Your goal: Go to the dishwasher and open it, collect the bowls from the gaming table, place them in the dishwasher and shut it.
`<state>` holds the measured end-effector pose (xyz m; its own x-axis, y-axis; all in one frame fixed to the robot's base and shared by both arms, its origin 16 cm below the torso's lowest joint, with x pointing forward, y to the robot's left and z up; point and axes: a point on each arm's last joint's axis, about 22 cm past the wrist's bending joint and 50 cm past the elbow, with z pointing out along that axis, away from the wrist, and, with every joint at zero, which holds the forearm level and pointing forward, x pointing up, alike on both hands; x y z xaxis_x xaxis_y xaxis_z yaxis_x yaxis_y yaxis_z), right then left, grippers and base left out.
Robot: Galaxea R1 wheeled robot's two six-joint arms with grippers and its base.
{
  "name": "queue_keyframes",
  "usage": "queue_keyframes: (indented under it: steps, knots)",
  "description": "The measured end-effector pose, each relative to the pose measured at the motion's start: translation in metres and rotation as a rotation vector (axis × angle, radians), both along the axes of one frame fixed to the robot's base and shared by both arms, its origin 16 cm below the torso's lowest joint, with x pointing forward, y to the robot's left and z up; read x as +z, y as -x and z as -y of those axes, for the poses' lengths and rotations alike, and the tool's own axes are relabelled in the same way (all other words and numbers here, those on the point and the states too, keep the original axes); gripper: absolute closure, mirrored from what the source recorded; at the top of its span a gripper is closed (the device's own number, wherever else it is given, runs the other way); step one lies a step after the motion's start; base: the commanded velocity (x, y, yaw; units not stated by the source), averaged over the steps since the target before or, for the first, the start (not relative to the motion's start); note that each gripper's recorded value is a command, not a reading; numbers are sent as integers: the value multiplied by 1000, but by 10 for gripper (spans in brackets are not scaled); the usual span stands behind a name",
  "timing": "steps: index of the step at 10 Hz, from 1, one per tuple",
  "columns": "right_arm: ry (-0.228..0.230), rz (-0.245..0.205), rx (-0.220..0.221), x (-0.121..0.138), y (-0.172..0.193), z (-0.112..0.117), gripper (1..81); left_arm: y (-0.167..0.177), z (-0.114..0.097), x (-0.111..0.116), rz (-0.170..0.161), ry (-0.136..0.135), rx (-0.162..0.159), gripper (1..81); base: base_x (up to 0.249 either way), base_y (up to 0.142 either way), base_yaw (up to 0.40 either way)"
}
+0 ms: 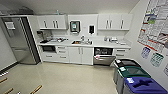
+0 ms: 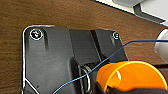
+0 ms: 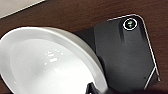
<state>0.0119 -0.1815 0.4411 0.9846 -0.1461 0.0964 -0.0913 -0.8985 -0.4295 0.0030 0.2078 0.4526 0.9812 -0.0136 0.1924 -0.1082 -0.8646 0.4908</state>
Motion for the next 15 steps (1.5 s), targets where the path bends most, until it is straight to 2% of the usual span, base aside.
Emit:
queue_keyframes:
  steps: [15]
  knots:
    - [-1, 1, 0, 0, -1, -1, 811, 0, -4, 0, 0, -4, 1, 811, 134, 0, 0]
